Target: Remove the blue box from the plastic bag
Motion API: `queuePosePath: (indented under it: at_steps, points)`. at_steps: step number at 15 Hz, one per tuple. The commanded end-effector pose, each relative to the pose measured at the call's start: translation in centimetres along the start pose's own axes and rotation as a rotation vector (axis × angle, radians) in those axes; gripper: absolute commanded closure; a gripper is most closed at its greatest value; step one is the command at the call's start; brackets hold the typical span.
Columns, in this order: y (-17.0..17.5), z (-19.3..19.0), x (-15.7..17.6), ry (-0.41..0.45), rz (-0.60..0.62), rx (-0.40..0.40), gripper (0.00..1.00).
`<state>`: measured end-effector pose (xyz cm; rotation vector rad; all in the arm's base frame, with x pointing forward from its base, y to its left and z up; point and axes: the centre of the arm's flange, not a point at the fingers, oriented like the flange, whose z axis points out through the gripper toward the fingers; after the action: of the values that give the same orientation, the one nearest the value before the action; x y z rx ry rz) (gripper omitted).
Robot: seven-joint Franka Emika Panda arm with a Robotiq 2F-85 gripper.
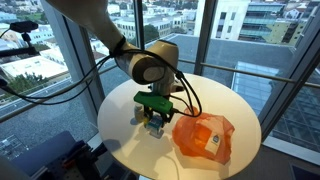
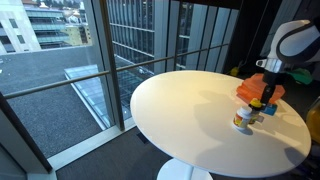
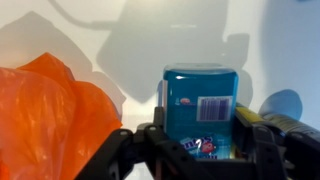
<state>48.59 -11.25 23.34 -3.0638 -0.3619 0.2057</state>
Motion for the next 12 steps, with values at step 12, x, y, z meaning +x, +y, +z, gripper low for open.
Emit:
queuePosePath:
  at_steps: [12]
  points:
    - [2.3,0.3,1.4,0.090,0.010,0.015,0.61]
